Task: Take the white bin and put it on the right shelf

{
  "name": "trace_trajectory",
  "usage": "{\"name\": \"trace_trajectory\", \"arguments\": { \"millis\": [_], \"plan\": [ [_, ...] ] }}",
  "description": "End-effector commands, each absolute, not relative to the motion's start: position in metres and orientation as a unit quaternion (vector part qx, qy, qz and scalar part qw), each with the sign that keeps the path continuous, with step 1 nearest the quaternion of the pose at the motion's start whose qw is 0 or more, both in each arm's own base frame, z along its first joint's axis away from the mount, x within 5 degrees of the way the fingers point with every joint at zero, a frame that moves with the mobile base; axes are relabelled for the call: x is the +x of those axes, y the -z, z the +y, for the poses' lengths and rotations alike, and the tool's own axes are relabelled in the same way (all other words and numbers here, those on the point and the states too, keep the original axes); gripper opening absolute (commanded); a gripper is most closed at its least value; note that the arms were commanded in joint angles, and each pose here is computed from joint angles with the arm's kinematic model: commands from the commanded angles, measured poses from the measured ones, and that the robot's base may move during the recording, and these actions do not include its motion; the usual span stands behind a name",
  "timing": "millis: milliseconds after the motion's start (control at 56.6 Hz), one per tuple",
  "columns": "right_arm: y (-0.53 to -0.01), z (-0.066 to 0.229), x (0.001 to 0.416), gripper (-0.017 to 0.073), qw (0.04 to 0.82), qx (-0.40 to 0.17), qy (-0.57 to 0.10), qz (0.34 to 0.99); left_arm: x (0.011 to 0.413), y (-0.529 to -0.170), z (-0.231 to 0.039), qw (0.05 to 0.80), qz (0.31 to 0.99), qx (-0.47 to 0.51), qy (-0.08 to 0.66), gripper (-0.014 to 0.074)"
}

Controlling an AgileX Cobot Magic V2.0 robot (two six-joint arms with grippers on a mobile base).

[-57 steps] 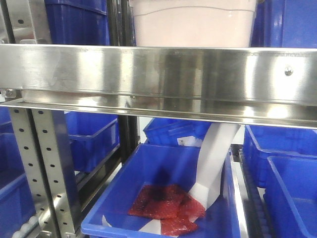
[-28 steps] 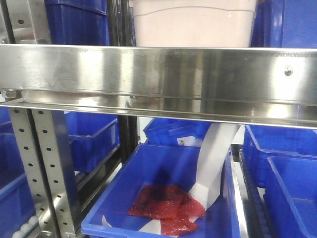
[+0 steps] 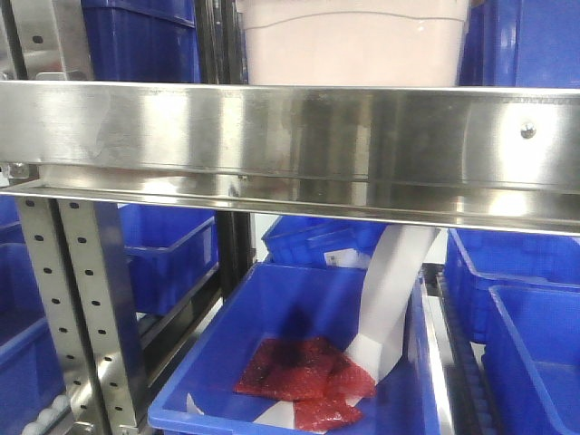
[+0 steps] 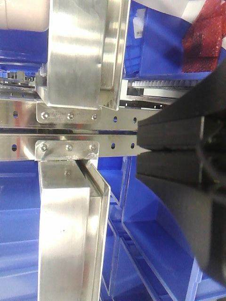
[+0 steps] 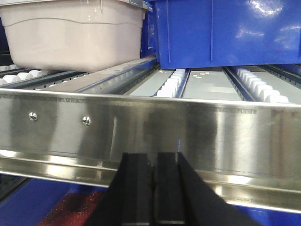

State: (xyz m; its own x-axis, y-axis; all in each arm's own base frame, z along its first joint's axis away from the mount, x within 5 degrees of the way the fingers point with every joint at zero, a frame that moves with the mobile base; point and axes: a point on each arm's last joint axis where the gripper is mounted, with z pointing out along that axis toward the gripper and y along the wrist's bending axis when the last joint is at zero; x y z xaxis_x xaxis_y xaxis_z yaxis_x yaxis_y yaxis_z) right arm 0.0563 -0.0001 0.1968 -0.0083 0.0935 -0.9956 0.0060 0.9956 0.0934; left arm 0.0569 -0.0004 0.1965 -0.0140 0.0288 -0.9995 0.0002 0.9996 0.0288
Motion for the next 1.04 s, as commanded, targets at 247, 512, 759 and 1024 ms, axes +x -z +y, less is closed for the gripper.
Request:
{"name": "trace_trajectory", "arguments": {
  "millis": [247, 512, 759, 1024],
  "plan": [
    [-0.2116, -0.0009, 0.054, 0.0075, 0.747, 0.035, -0.027, 0.663, 0.0564, -0.2007, 0.0009, 0.733, 0.68, 0.003, -0.015, -0.0121],
    [-0.2116, -0.0009, 0.054, 0.0075, 0.747, 0.035, -0.027, 0.663, 0.0564, -0.2007, 0.0009, 0.733, 0.68, 0.003, -0.015, -0.0121],
    [-0.2116, -0.0009, 0.054, 0.0075, 0.747, 0.035, -0.027, 0.663, 0.0564, -0.2007, 0.0009, 0.733, 0.68, 0.003, -0.015, -0.0121],
    [-0.2116, -0.0009, 0.054, 0.0075, 0.747, 0.035, -0.027, 0.663, 0.0564, -0.2007, 0.0009, 0.733, 0.68, 0.003, -0.015, -0.0121]
  ]
}}
